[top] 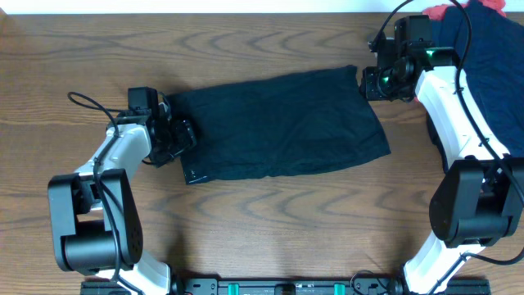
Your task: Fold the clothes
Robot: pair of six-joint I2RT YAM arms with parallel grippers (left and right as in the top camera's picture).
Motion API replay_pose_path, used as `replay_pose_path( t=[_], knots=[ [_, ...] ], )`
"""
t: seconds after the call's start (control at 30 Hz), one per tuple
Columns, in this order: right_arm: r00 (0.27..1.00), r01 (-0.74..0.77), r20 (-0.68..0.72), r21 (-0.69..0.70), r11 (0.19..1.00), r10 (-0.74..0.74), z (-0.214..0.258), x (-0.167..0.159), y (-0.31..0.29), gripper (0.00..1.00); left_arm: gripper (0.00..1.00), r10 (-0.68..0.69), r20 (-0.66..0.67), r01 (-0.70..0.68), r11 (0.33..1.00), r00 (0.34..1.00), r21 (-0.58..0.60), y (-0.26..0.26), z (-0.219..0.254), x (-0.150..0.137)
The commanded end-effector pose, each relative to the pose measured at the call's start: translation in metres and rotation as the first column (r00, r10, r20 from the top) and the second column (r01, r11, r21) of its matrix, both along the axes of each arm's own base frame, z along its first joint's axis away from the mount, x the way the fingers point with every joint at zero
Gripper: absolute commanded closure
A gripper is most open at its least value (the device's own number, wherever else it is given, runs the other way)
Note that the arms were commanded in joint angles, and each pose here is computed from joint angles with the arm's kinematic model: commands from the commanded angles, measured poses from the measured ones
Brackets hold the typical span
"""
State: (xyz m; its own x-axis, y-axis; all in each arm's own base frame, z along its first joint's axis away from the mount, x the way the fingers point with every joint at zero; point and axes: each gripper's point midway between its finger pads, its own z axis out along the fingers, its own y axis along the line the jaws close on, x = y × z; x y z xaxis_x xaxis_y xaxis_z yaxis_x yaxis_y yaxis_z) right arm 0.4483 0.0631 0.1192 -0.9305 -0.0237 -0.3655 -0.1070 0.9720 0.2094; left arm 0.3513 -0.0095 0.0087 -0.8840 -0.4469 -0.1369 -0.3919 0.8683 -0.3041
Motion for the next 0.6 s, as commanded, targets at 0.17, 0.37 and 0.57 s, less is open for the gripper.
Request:
replay_pose_path(
  t=[0.17,0.37,0.57],
  knots=[
    [1.0,-0.005,0.014,-0.022,1.0,0.005,0.003,0.002,-0.006,0.77,0.53,-0.02,0.008,0.02,1.0,1.0,-0.016,-0.015,-0.002,0.006],
    [1.0,-0.005,0.011,-0.023,1.0,0.006,0.003,0.001,-0.006,0.77,0.53,-0.026,0.017,0.027,1.0,1.0,-0.014,-0.021,-0.011,0.002],
    [1.0,-0.005,0.012,-0.023,1.0,0.006,0.003,0.001,-0.006,0.77,0.53,-0.006,-0.002,0.006,0.998,1.0,0.066,-0.006,-0.017,-0.003]
  ],
)
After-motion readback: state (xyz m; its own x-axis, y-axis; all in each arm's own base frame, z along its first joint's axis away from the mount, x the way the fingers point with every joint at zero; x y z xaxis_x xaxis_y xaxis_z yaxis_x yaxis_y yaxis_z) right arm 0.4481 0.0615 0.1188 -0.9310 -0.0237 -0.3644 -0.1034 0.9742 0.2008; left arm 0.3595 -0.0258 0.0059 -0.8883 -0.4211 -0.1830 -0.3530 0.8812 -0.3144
